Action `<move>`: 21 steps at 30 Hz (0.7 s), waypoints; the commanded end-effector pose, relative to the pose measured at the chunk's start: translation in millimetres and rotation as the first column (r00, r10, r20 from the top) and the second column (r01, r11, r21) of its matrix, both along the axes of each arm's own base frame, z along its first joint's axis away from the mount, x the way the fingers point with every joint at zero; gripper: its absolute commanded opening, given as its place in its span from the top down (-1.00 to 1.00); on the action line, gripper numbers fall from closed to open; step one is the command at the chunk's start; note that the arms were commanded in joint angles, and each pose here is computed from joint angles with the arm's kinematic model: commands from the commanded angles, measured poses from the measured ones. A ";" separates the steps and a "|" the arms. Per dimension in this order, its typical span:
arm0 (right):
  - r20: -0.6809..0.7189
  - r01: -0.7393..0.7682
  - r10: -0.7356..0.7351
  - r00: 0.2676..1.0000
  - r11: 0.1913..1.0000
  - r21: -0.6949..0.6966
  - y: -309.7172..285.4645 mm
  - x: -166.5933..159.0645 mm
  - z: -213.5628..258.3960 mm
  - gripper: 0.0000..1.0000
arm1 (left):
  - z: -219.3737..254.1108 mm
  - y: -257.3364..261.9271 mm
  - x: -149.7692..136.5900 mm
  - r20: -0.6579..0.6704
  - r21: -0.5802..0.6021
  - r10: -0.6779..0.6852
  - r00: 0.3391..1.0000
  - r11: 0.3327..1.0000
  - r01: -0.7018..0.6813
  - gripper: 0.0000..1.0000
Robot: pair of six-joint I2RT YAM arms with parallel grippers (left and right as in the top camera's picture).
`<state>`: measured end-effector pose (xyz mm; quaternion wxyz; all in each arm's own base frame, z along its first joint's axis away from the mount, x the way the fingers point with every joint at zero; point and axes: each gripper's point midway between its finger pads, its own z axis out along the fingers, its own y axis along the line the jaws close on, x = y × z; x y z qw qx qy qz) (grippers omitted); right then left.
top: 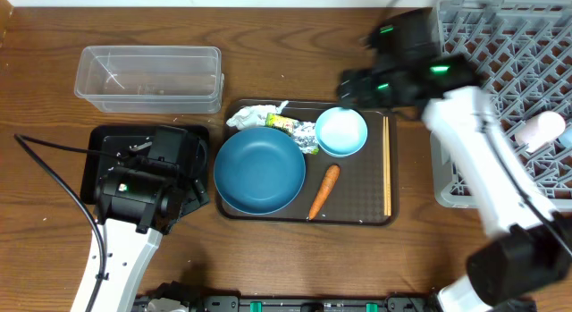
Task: Sort waste into correct bins and load items into the dishwasher rack
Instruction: 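Reach the right gripper to the light-blue saucer and grasp its rim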
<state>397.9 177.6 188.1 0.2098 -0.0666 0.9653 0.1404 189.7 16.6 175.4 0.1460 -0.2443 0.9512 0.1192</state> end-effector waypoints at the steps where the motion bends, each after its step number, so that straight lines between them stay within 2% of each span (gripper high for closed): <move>1: -0.016 -0.022 0.020 1.000 0.986 -0.167 6.9 -0.1 -34.3 -0.98 | 3.5 2.2 1.0 0.014 0.004 0.018 1.000 1.000 -0.018 -0.95; 6: -0.113 -0.073 0.051 0.992 0.977 -0.200 32.9 -11.4 -77.5 -0.99 | 3.5 2.2 1.0 0.014 0.004 0.018 1.000 1.000 -0.018 -0.96; 11: -0.176 -0.088 0.056 0.983 0.980 -0.180 50.3 -21.0 -99.3 -0.98 | 3.5 2.2 0.9 0.014 0.004 0.018 1.000 1.000 -0.018 -0.96; 13: -0.198 -0.044 0.008 0.980 0.983 -0.179 51.5 -22.2 -106.9 -0.88 | 3.5 2.2 1.0 0.014 0.004 0.018 1.000 1.000 -0.018 -0.96; 17: -0.224 0.025 -0.064 0.972 0.985 -0.172 55.9 -20.2 -123.6 -0.55 | 3.5 2.2 1.0 0.014 0.004 0.018 1.000 1.000 -0.018 -0.96; 21: -0.239 0.062 -0.102 0.966 0.984 -0.169 63.7 -17.2 -142.7 -0.43 | 3.5 2.2 0.9 0.014 0.004 0.018 1.000 1.000 -0.018 -0.96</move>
